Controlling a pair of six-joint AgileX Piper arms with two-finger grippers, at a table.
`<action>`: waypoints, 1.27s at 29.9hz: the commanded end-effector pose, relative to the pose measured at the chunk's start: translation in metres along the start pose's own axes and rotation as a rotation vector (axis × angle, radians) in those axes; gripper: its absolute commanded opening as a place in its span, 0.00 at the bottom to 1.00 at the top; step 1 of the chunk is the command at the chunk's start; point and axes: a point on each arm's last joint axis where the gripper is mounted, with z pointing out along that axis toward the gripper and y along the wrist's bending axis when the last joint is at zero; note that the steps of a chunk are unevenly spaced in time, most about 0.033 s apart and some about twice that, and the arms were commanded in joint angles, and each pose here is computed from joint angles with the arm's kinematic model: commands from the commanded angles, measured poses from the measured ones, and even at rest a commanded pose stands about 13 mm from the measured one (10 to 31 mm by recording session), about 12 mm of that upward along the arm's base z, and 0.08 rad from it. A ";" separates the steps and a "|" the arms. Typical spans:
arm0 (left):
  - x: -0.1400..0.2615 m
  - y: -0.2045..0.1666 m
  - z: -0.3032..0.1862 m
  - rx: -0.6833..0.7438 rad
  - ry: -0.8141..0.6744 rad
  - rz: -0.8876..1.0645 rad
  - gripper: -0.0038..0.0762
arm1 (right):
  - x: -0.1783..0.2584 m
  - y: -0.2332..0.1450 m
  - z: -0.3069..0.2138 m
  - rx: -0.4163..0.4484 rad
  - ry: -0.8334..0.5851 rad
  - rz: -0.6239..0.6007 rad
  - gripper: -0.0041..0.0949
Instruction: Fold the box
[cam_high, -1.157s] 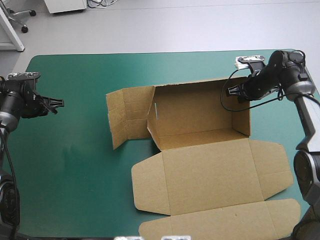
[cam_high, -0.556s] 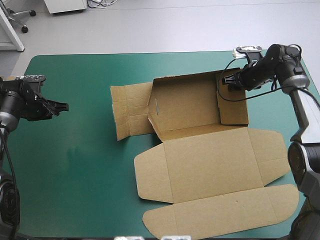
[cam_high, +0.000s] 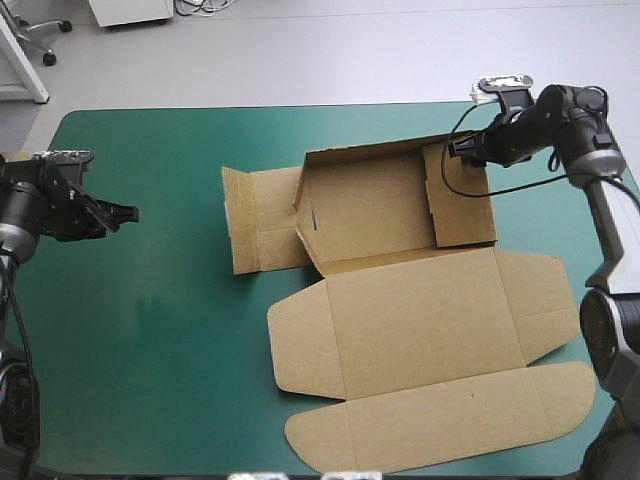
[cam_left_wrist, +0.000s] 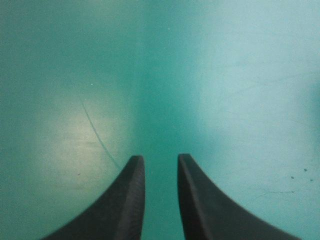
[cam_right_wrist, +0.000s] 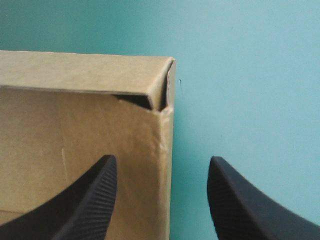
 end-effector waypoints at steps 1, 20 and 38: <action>-0.006 0.003 -0.022 -0.006 -0.097 -0.010 0.26 | -0.010 0.013 -0.071 0.011 -0.149 -0.039 0.55; -0.006 0.002 -0.022 -0.003 -0.099 -0.012 0.26 | 0.098 0.034 -0.122 0.077 -0.406 -0.028 0.50; -0.006 0.002 -0.022 0.002 -0.098 -0.002 0.26 | 0.107 0.025 -0.016 0.084 -0.273 -0.050 0.69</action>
